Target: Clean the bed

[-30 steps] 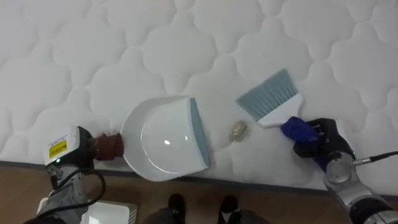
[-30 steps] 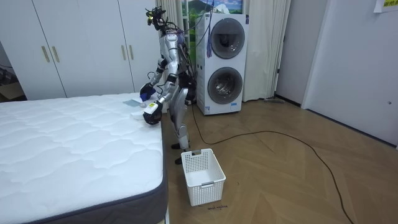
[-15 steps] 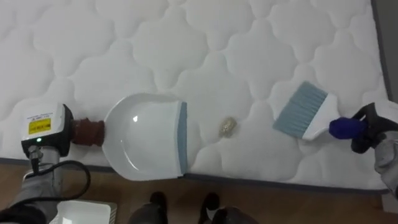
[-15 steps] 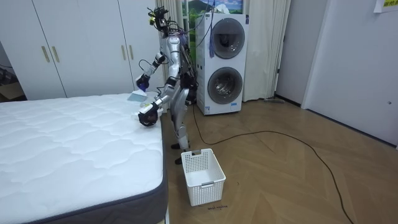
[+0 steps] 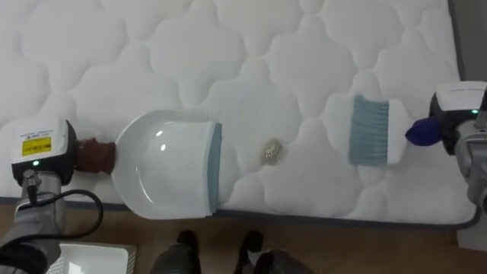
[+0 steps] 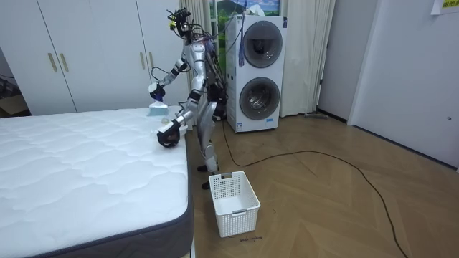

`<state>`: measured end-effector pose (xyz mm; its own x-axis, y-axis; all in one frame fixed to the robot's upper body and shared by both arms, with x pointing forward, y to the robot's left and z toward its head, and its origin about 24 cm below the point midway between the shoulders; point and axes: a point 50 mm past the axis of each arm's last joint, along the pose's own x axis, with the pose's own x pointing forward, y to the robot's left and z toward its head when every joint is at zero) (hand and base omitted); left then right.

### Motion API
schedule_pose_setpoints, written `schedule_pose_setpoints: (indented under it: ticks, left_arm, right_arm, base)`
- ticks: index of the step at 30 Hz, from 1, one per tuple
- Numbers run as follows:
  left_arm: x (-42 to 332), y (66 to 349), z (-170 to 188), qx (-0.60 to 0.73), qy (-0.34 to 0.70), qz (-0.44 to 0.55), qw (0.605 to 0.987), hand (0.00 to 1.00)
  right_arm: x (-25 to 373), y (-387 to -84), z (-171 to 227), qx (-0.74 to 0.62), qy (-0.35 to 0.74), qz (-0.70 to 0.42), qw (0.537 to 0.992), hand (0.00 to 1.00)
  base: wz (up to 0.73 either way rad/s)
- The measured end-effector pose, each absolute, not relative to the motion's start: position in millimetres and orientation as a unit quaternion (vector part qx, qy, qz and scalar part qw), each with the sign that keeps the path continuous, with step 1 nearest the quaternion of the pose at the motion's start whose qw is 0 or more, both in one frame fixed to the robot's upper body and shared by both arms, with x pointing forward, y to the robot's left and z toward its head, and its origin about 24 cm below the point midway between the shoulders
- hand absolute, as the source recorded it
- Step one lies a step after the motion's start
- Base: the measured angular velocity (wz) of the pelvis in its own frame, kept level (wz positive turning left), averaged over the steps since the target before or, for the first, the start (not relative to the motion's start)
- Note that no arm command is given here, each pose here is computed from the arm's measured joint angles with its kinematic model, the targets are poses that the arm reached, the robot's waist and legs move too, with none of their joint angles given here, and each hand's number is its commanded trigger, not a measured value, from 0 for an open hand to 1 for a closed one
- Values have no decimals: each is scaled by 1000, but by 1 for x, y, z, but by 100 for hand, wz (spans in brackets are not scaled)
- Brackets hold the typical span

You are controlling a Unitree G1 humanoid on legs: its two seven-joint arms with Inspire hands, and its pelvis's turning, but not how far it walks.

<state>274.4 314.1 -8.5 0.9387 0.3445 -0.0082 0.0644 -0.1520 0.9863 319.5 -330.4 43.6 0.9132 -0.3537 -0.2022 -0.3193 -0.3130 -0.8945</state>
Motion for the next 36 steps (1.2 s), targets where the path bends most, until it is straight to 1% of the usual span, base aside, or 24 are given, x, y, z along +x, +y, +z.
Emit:
schedule_pose_setpoints:
  ticks: [4,8,17,19,30,36]
  left_arm:
    - [275,315,-7,751,136,111,637,100]
    - [275,317,-6,752,136,112,635,100]
    - [278,316,-3,752,132,111,636,100]
    - [280,313,-3,748,126,109,642,100]
    - [281,307,-4,749,124,89,645,100]
    - [283,296,-9,762,110,58,636,100]
  right_arm:
    - [326,-320,50,-843,187,3,505,100]
    - [330,-312,56,-867,160,18,472,100]
    - [323,-295,43,-872,149,59,463,100]
    - [324,-290,42,-872,147,70,461,100]
    - [320,-259,36,-855,146,130,480,100]
    - [317,-234,27,-810,150,171,540,100]
  base:
    - [-1]
    - [-7]
    - [-4]
    - [0]
    - [2]
    - [5]
